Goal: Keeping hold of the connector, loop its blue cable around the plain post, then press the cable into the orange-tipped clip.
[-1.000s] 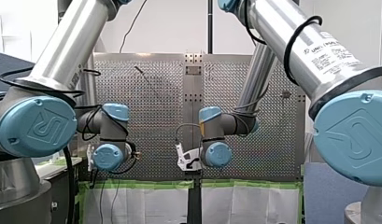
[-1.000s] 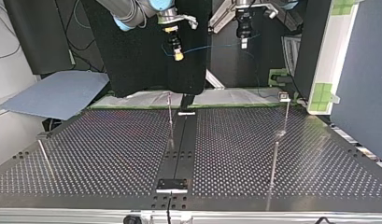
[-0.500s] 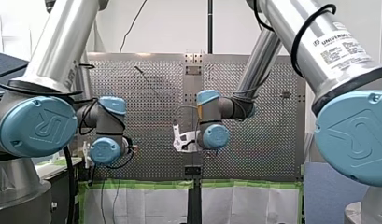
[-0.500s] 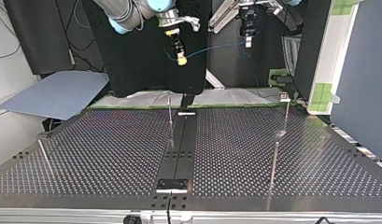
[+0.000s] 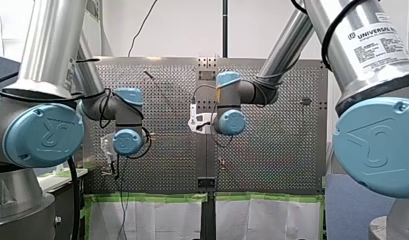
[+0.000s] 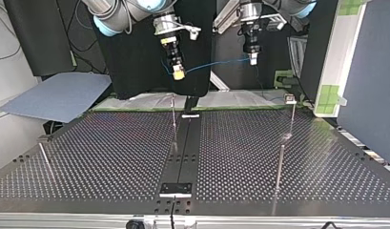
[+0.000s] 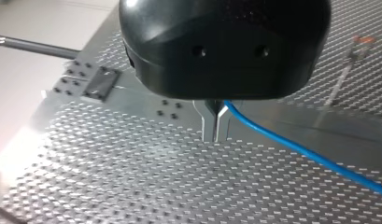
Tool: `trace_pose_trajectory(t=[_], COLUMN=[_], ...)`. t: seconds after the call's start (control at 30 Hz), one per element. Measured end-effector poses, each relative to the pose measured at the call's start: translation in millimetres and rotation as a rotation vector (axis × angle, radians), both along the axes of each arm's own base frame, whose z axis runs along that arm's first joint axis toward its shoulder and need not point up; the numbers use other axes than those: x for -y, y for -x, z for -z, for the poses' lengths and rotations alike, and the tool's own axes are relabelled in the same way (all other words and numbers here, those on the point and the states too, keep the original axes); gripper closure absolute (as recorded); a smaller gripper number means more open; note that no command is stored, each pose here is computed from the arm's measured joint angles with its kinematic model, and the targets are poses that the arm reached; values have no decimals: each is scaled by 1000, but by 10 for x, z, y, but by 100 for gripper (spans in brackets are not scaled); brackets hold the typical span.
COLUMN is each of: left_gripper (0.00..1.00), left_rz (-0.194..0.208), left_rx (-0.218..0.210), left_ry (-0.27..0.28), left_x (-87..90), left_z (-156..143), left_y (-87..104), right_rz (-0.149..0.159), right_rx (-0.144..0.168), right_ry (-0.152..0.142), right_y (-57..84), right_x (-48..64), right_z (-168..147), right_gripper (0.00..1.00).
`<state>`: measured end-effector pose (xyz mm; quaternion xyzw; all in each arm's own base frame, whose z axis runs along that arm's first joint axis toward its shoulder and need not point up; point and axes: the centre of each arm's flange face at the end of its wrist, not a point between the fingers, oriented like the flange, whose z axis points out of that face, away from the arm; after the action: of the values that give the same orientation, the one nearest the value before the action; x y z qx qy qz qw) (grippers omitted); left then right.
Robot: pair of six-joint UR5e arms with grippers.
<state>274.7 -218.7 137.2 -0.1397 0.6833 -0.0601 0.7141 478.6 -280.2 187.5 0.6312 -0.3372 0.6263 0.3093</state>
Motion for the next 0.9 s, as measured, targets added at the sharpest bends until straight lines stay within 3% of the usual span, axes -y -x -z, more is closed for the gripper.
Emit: trace_pose_trajectory(t=[0.17,0.33,0.57,0.9], left_gripper=[100,100,100,100], left_rz=[-27,-82,-140,-167], left_rx=[49,76,108,146], left_ry=[25,34,53,70], left_x=[29,-23,-92,-157], left_z=[-309,-555,-860,-1276], left_y=[-199,-285,-365,-391], right_rz=[14,28,26,-8], right_rx=[48,79,77,79], right_ry=[39,68,68,73], right_y=[-4,26,42,-10], right_x=[124,228,322,434], right_z=[-364,-673,-783,-927], right_gripper=[100,100,100,100])
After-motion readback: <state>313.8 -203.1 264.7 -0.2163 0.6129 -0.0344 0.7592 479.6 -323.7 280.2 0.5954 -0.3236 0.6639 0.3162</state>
